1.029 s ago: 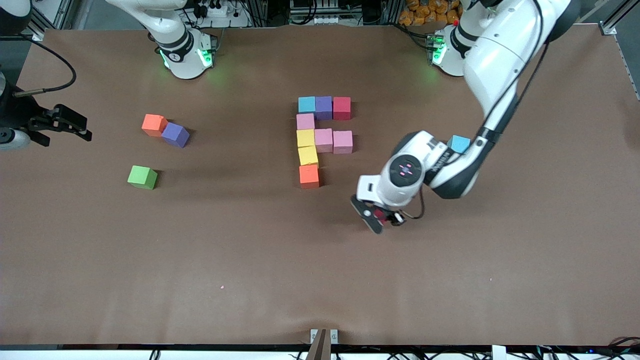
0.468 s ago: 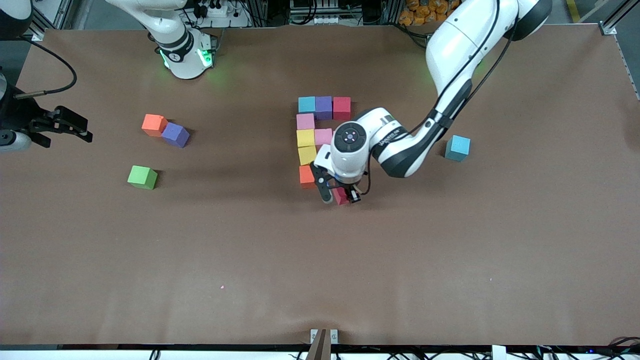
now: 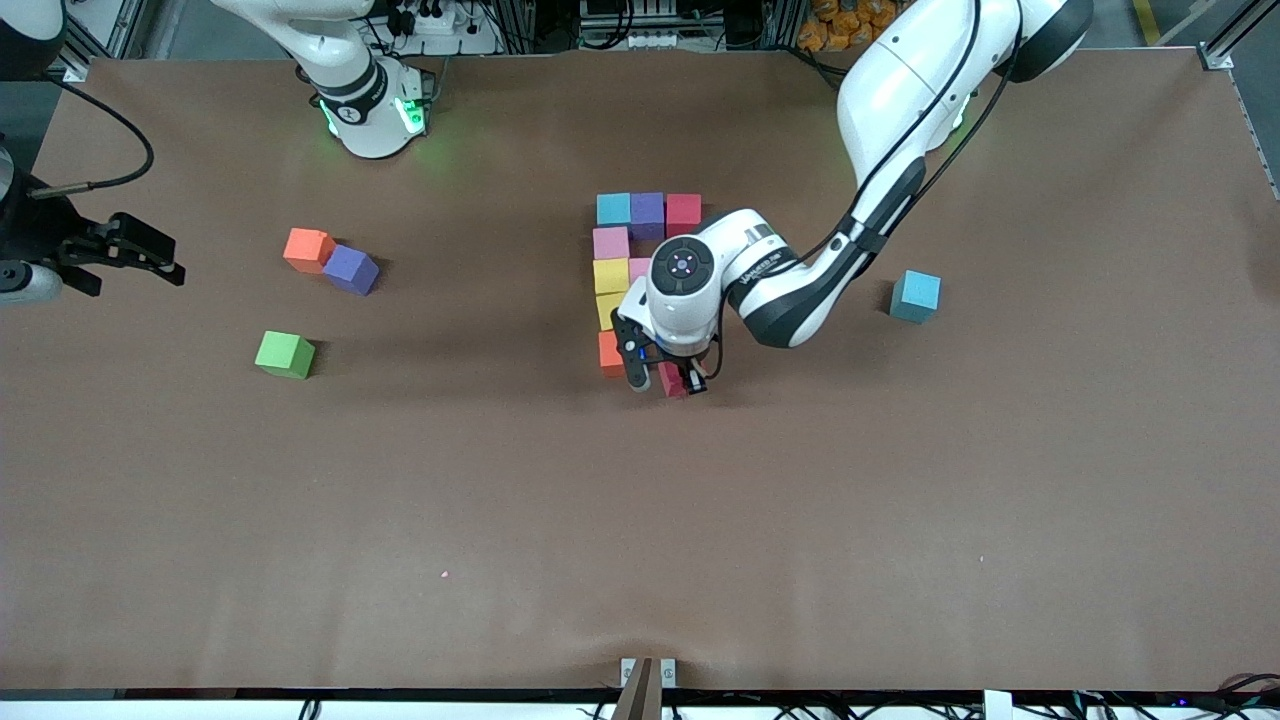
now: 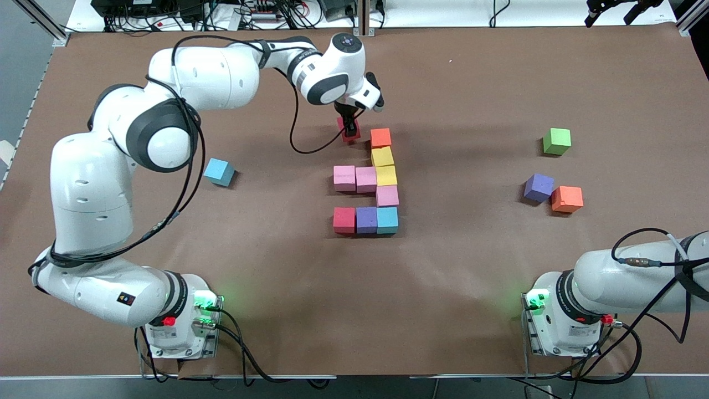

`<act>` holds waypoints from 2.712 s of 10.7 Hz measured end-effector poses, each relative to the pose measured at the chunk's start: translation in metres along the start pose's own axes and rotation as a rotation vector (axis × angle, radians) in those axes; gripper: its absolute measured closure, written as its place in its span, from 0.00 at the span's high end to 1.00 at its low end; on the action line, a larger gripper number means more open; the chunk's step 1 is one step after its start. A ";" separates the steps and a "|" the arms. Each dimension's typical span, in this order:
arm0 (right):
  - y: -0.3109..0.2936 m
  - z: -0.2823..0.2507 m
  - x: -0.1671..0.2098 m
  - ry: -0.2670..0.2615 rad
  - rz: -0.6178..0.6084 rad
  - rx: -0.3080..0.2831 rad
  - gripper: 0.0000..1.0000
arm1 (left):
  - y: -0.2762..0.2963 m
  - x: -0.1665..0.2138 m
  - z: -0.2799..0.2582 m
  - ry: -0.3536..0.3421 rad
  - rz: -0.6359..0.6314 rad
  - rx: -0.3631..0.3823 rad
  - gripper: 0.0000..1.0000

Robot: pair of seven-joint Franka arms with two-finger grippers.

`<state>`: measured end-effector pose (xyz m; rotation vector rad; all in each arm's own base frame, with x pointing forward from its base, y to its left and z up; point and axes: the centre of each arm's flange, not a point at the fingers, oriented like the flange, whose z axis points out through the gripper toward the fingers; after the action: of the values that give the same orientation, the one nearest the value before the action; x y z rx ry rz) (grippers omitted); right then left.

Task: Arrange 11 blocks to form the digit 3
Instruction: 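Carry the red cube to the column and set it beside orange, then open the left gripper and lift it off the red cube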

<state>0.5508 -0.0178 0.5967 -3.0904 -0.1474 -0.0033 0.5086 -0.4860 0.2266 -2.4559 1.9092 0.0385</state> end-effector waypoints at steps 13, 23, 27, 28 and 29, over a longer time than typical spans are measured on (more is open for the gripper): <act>-0.001 0.000 0.000 -0.001 -0.001 0.000 1.00 | 0.054 0.029 0.025 -0.015 0.124 0.030 0.55; 0.000 0.000 0.000 0.000 -0.001 0.000 1.00 | 0.013 0.014 -0.058 -0.012 0.016 0.103 1.00; 0.000 0.000 0.000 0.000 -0.001 0.000 1.00 | -0.044 -0.040 -0.144 0.015 -0.182 0.075 1.00; 0.000 0.000 0.000 0.000 -0.001 0.000 1.00 | -0.062 -0.060 -0.161 0.022 -0.237 0.060 1.00; -0.001 0.000 0.000 0.000 -0.001 0.000 1.00 | -0.079 -0.083 -0.178 0.017 -0.291 0.051 1.00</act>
<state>0.5512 -0.0173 0.5962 -3.0903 -0.1490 -0.0033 0.5652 -0.3934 0.4079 -2.6771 1.5176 -0.0376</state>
